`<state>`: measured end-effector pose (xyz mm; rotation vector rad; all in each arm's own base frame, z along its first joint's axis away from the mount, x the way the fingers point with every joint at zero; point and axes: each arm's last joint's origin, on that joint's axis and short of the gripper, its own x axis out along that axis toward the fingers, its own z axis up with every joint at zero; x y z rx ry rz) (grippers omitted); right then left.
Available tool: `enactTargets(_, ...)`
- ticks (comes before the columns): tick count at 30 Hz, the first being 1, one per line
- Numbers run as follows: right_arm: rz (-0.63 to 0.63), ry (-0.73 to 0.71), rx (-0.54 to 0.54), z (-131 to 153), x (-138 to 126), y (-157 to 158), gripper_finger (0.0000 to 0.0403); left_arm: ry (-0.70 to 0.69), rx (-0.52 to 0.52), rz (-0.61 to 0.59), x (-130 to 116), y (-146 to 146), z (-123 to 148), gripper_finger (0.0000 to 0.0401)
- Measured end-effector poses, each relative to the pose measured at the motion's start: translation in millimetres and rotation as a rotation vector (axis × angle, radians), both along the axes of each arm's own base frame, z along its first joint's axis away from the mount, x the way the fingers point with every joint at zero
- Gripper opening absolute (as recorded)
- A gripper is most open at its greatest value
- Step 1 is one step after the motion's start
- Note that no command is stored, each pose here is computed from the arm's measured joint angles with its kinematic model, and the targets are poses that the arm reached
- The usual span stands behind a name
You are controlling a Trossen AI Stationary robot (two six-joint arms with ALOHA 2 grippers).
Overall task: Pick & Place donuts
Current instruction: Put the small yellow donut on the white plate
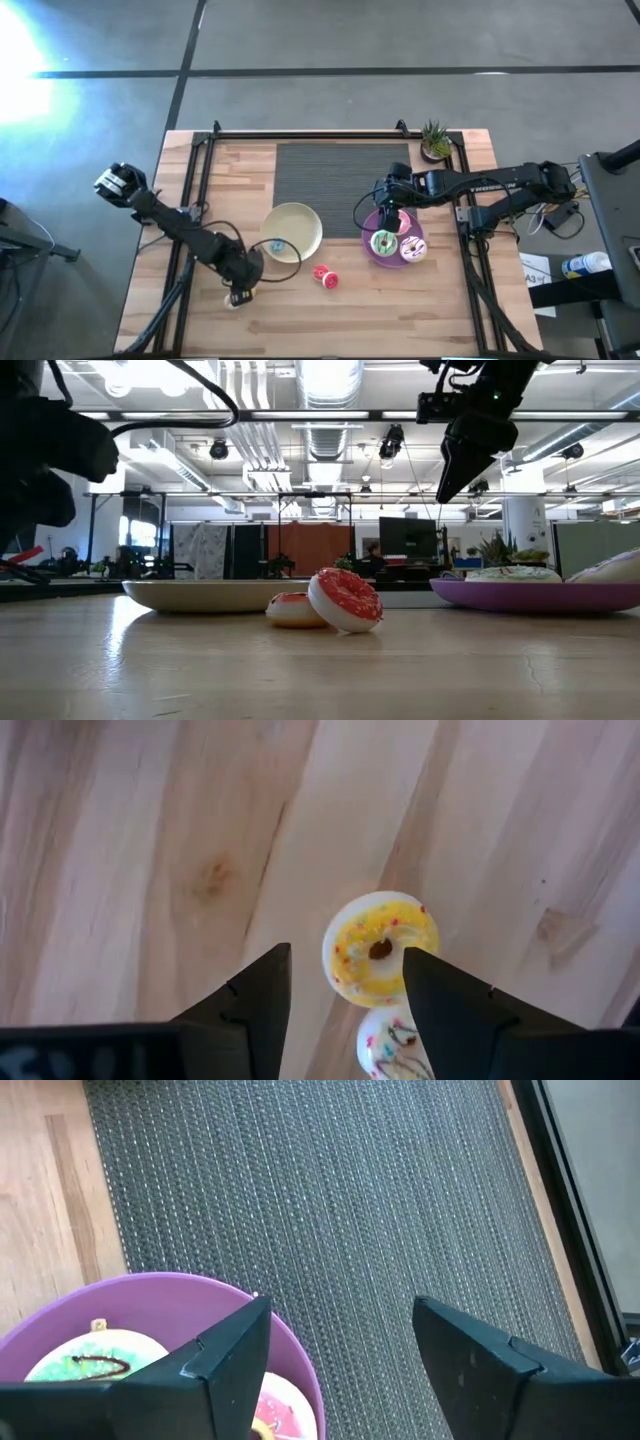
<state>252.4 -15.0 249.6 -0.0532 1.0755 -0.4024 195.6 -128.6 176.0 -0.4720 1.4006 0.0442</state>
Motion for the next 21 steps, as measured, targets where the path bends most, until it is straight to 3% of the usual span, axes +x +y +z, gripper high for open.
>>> enactTargets(13,-0.029,-0.012,0.014,0,0,0,0.0237,-0.026,-0.049,0.035,-8,2,-26,0.0155)
enactTargets(17,-0.029,-0.012,0.014,0,0,0,0.0237,-0.024,-0.044,0.042,-10,3,-28,0.0108)
enactTargets(21,-0.029,-0.012,0.014,0,0,0,0.0237,-0.034,-0.065,0.024,-7,3,-27,0.0036)
